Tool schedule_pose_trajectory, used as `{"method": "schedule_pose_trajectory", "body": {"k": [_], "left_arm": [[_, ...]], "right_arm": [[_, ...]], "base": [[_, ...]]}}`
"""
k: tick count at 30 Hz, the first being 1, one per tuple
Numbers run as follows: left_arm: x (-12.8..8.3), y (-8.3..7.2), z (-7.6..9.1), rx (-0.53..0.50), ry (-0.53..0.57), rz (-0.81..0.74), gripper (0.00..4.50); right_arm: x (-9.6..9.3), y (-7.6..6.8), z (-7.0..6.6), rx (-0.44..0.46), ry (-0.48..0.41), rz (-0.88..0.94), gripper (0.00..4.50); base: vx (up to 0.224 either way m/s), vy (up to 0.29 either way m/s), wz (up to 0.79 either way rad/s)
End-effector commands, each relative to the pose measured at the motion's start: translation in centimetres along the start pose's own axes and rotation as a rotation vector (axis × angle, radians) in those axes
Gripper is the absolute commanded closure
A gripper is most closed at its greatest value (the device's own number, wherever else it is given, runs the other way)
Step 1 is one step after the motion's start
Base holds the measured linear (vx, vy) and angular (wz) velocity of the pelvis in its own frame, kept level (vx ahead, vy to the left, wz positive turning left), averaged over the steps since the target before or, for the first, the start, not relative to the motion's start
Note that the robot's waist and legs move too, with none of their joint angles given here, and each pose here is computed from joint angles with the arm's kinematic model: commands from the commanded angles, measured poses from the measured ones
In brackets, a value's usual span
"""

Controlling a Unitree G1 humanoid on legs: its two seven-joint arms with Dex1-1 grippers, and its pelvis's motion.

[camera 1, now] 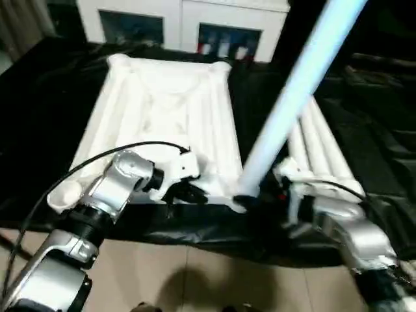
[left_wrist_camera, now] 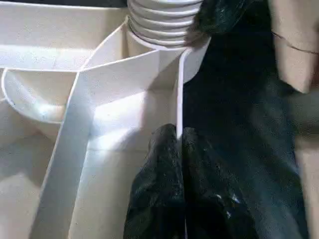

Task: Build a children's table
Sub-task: Insert table leg to table base

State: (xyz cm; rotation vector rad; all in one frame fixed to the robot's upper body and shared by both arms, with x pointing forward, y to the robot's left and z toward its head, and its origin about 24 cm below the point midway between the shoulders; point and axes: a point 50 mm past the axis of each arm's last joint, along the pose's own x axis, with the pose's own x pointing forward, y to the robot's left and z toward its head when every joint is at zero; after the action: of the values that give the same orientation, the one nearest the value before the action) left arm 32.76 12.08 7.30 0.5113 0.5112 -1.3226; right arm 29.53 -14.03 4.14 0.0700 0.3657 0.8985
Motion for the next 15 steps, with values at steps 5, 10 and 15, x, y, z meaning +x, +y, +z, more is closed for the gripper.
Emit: {"method": "schedule_pose_trajectory", "body": {"k": [5, 10, 15], "left_arm": [[3.1, 0.2, -0.4, -0.197, 0.034, 0.2, 4.5], [5.3, -0.5, 0.6, -0.294, 0.018, 0.33, 4.5], [6.7, -1.6, 2.2, -0.325, -0.018, 0.369, 4.5]], "right_arm": [[3.5, -0.6, -4.4, 0.212, 0.179, -0.249, 1.7], [7.2, -0.4, -3.6, 0.332, 0.156, -0.418, 1.71], [8.9, 0.1, -2.8, 0.362, 0.159, -0.458, 1.71]], "base": [[-0.064, 0.009, -0.13], [-0.063, 0.023, -0.15], [-0.023, 0.016, -0.03]]}}
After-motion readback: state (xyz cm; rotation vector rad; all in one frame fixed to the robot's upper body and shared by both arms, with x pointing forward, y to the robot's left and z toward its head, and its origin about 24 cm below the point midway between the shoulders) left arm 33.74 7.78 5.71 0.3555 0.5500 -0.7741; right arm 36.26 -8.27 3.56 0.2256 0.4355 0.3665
